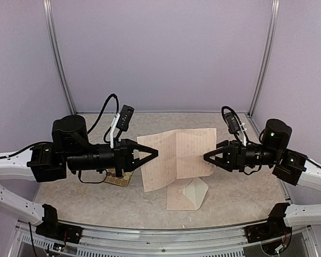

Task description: Place the letter into the envelope and seal it

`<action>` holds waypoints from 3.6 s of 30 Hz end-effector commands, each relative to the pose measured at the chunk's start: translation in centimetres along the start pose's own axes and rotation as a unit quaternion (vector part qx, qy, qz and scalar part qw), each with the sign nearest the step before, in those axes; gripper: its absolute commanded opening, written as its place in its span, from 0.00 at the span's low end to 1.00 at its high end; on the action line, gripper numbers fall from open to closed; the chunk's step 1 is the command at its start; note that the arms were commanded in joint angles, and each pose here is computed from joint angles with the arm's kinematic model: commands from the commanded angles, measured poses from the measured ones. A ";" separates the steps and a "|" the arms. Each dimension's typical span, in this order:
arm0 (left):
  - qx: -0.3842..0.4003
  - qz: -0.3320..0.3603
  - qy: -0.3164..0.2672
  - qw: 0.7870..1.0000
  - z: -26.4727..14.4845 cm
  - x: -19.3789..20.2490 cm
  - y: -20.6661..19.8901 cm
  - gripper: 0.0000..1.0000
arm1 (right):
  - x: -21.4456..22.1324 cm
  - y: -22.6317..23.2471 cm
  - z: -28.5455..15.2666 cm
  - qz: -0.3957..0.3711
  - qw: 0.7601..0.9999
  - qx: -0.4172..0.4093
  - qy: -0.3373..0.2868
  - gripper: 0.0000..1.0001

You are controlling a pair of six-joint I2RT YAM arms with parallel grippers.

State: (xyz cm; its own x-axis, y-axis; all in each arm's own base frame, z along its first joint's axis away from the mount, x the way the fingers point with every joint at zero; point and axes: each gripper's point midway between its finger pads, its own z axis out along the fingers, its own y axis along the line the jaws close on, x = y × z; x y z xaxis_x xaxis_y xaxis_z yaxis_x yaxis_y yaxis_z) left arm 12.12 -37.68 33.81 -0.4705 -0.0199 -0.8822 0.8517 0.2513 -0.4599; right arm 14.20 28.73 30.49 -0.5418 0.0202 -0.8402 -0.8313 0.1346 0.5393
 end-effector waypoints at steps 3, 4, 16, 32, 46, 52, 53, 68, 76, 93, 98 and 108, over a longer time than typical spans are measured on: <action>0.005 -0.004 -0.005 1.000 0.5 0.2 -0.1 0.00 | 0.2 1.2 1.2 -0.009 0.999 -0.030 0.012 0.28; 0.005 -0.004 -0.005 1.000 0.6 0.2 -0.1 0.00 | 0.2 1.2 1.3 -0.011 0.999 -0.028 0.013 0.21; -0.119 -0.023 -0.056 0.991 -2.2 -0.7 4.6 0.51 | -0.8 -4.4 -0.7 0.011 0.987 0.158 -0.038 0.00; -0.286 -0.180 -0.144 0.930 -10.3 -0.6 15.5 0.59 | -0.6 4.7 1.9 -0.068 0.996 -0.043 0.026 0.00; -0.174 -0.145 -0.107 0.968 -5.5 -0.5 12.3 0.60 | -2.2 8.7 1.7 -0.096 0.989 -0.114 -0.003 0.00; -0.021 -0.063 -0.074 0.995 -2.1 -1.4 3.7 0.61 | -1.5 7.4 2.8 -0.079 0.992 -0.102 0.009 0.00; -0.007 -0.055 -0.067 0.996 -1.6 -1.4 2.7 0.61 | -1.4 7.5 3.0 -0.079 0.991 -0.107 0.011 0.00; 0.117 -0.030 -0.055 0.991 0.7 -1.2 -3.5 0.61 | -0.9 7.4 3.5 -0.068 0.990 -0.118 0.019 0.00; 0.129 -0.031 -0.049 0.990 1.4 -0.8 -4.0 0.61 | -0.8 7.5 3.6 -0.065 0.990 -0.124 0.023 0.00; 0.166 -0.032 -0.038 0.985 2.2 0.0 -5.1 0.10 | -0.5 7.6 3.5 -0.060 0.990 -0.127 0.026 0.00; 0.166 -0.033 -0.052 0.984 1.7 -0.3 -5.0 0.00 | -2.6 6.8 2.1 -0.065 0.995 -0.071 -0.036 0.17; 0.153 -0.034 -0.103 0.982 0.1 -1.9 -4.6 0.00 | -3.6 6.9 -0.9 -0.062 0.990 -0.055 -0.114 0.85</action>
State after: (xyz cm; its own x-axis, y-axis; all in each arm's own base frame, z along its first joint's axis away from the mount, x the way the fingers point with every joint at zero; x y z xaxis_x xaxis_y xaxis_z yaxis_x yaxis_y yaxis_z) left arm 9.18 -39.95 35.87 -0.5159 -0.1547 -0.8426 0.8555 -0.0425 -0.5160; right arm 10.25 28.95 37.26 -0.4042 0.1927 -0.8941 -0.9061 0.0490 0.4202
